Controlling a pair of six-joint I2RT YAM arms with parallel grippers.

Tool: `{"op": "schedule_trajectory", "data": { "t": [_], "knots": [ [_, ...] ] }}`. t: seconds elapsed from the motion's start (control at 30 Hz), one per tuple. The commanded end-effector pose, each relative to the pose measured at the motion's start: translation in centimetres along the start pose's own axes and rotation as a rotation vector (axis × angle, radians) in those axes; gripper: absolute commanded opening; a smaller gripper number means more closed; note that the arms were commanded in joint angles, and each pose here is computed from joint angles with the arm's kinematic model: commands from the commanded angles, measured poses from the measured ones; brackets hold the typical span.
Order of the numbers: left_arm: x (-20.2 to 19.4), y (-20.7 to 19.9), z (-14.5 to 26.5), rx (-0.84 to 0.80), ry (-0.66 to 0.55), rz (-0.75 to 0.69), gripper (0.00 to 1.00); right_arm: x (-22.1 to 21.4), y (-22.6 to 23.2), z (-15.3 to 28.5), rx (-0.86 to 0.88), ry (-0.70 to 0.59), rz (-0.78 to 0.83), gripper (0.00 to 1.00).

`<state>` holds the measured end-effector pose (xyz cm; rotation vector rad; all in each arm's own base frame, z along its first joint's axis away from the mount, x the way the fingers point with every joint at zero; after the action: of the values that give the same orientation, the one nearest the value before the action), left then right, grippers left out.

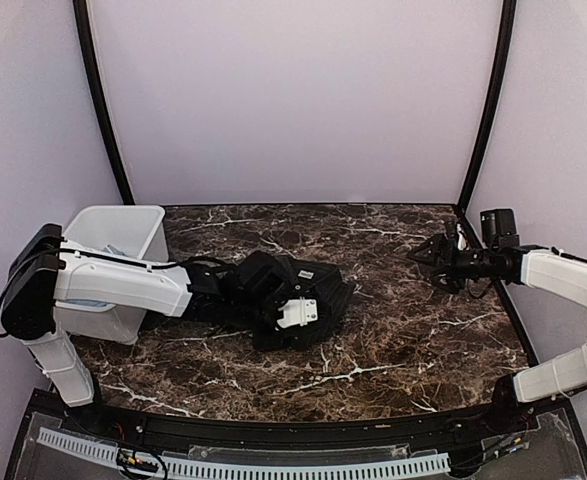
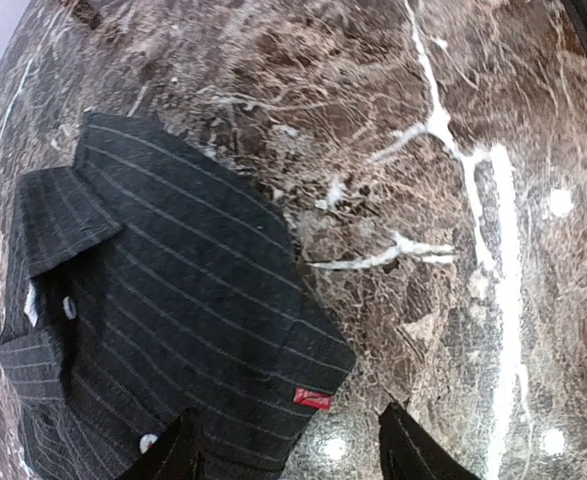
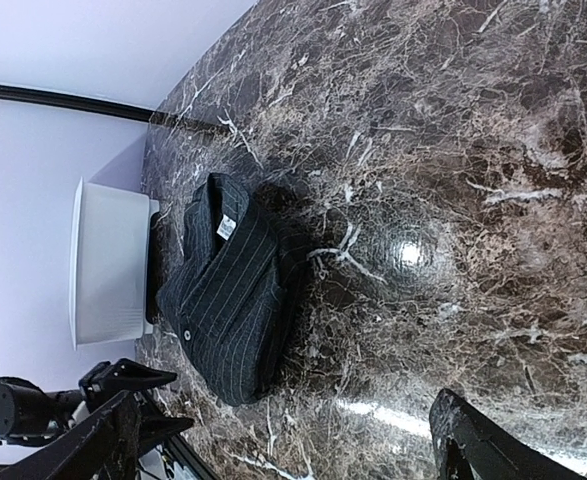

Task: Fold and stack the mixed laundry pile
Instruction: Adjust the square-folded shirt at the center of the board.

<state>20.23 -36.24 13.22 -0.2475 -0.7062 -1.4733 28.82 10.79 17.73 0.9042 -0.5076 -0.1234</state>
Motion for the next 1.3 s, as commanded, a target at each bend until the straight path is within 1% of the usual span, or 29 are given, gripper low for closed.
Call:
{"op": "schedule_trajectory", "data": {
  "t": [0.0, 0.2, 0.3, 0.37, 0.4, 0.43, 0.47, 0.5, 0.53, 0.57, 0.6, 0.63, 0.67, 0.7, 0.77, 0.8, 0.83, 0.87, 0.9, 0.93, 0.97, 1.0, 1.03, 1.07, 1.1, 1.13, 1.17, 1.2, 1.27],
  "knots": [
    [0.2, -0.8, -1.6, 0.077, 0.042, -0.202, 0.60, 0.6, 0.9, -0.3, 0.054, -0.012, 0.047, 0.98],
    [-0.6, -0.8, -4.3, 0.143, 0.138, -0.337, 0.63, 0.4, 0.7, -0.5, 0.063, -0.004, 0.038, 0.98],
    [-1.3, -0.8, -5.5, 0.173, 0.181, -0.417, 0.60, 0.4, 0.7, -0.5, 0.067, -0.003, 0.038, 0.98],
    [-1.7, -0.9, -6.0, 0.186, 0.201, -0.457, 0.56, 0.4, 0.7, -0.5, 0.067, -0.001, 0.038, 0.98],
    [-1.7, -0.7, -6.2, 0.202, 0.204, -0.473, 0.52, 0.4, 0.7, -0.5, 0.065, -0.002, 0.036, 0.98],
    [-1.8, -0.5, -6.3, 0.223, 0.206, -0.477, 0.45, 0.5, 0.7, -0.5, 0.065, -0.002, 0.035, 0.98],
    [-1.6, -0.4, -6.3, 0.238, 0.199, -0.481, 0.41, 0.4, 0.6, -0.5, 0.065, 0.000, 0.033, 0.98],
    [-1.2, 0.0, -6.2, 0.273, 0.185, -0.475, 0.31, 0.4, 0.6, -0.6, 0.067, 0.001, 0.030, 0.98],
    [-0.7, 0.3, -6.0, 0.291, 0.169, -0.461, 0.26, 0.4, 0.6, -0.6, 0.067, 0.000, 0.030, 0.98],
    [0.1, 0.5, -5.8, 0.298, 0.138, -0.445, 0.19, 0.4, 0.6, -0.6, 0.067, -0.001, 0.031, 0.98],
    [1.0, 0.8, -5.1, 0.304, 0.098, -0.403, 0.16, 0.4, 0.6, -0.6, 0.066, -0.002, 0.031, 0.98],
    [2.1, 1.0, -4.7, 0.287, 0.047, -0.373, 0.09, 0.5, 0.6, -0.6, 0.067, -0.001, 0.032, 0.98],
    [2.9, 1.3, -3.9, 0.282, 0.002, -0.302, 0.05, 0.5, 0.7, -0.6, 0.068, -0.002, 0.032, 0.98],
    [4.0, 1.8, -3.4, 0.256, -0.046, -0.262, 0.01, 0.5, 0.7, -0.6, 0.068, -0.003, 0.032, 0.98],
    [5.7, 2.7, -2.2, 0.225, -0.137, -0.105, 0.00, 0.5, 0.7, -0.6, 0.065, -0.002, 0.031, 0.98],
    [6.0, 3.4, -1.6, 0.217, -0.165, -0.062, 0.00, 0.6, 0.7, -0.5, 0.066, -0.004, 0.033, 0.98],
    [6.8, 3.5, -1.2, 0.174, -0.216, 0.010, 0.00, 0.6, 0.7, -0.5, 0.066, -0.004, 0.032, 0.98],
    [7.0, 4.3, -0.6, 0.174, -0.240, 0.064, 0.00, 0.6, 0.8, -0.5, 0.065, -0.004, 0.033, 0.98],
    [7.7, 4.3, 0.0, 0.114, -0.302, 0.143, 0.00, 0.6, 0.8, -0.4, 0.064, -0.006, 0.035, 0.98],
    [7.5, 5.3, 0.3, 0.098, -0.328, 0.204, 0.00, 0.6, 0.9, -0.3, 0.062, -0.007, 0.036, 0.98],
    [7.7, 5.3, 0.8, 0.036, -0.382, 0.287, 0.00, 0.6, 0.9, -0.3, 0.059, -0.008, 0.036, 0.98],
    [7.3, 6.0, 1.0, 0.018, -0.404, 0.334, 0.01, 0.6, 0.9, -0.3, 0.058, -0.008, 0.038, 0.98],
    [7.2, 5.7, 1.0, -0.043, -0.434, 0.373, 0.06, 0.5, 0.8, -0.3, 0.055, -0.007, 0.039, 0.98],
    [6.9, 5.6, 0.9, -0.065, -0.433, 0.378, 0.24, 0.5, 0.8, -0.2, 0.053, -0.007, 0.038, 0.98],
    [6.6, 4.9, 0.5, -0.111, -0.410, 0.361, 0.32, 0.5, 0.8, -0.3, 0.051, -0.004, 0.039, 0.98],
    [6.6, 4.4, 0.4, -0.142, -0.398, 0.355, 0.44, 0.5, 0.7, -0.3, 0.046, -0.003, 0.039, 0.98],
    [6.3, 4.3, 0.4, -0.155, -0.371, 0.366, 0.48, 0.5, 0.7, -0.3, 0.043, -0.002, 0.039, 0.98],
    [6.0, 4.2, 0.5, -0.150, -0.358, 0.374, 0.54, 0.4, 0.7, -0.2, 0.042, 0.000, 0.041, 0.98],
    [5.6, 4.5, 1.3, -0.120, -0.368, 0.392, 0.61, 0.2, 0.6, -0.2, 0.038, 0.010, 0.040, 0.98]
  ]
}}
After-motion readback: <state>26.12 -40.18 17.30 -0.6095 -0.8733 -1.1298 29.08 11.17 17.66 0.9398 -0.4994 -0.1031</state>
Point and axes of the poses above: each gripper's point midway between its finger pads, its own z axis back along the fingers, its own y axis along the line the jaws close on, x = y × z, the point moved 5 cm from there along z, back along the fingers, and after that the axes turned 2 degrees about z, right-handed, at the moved point
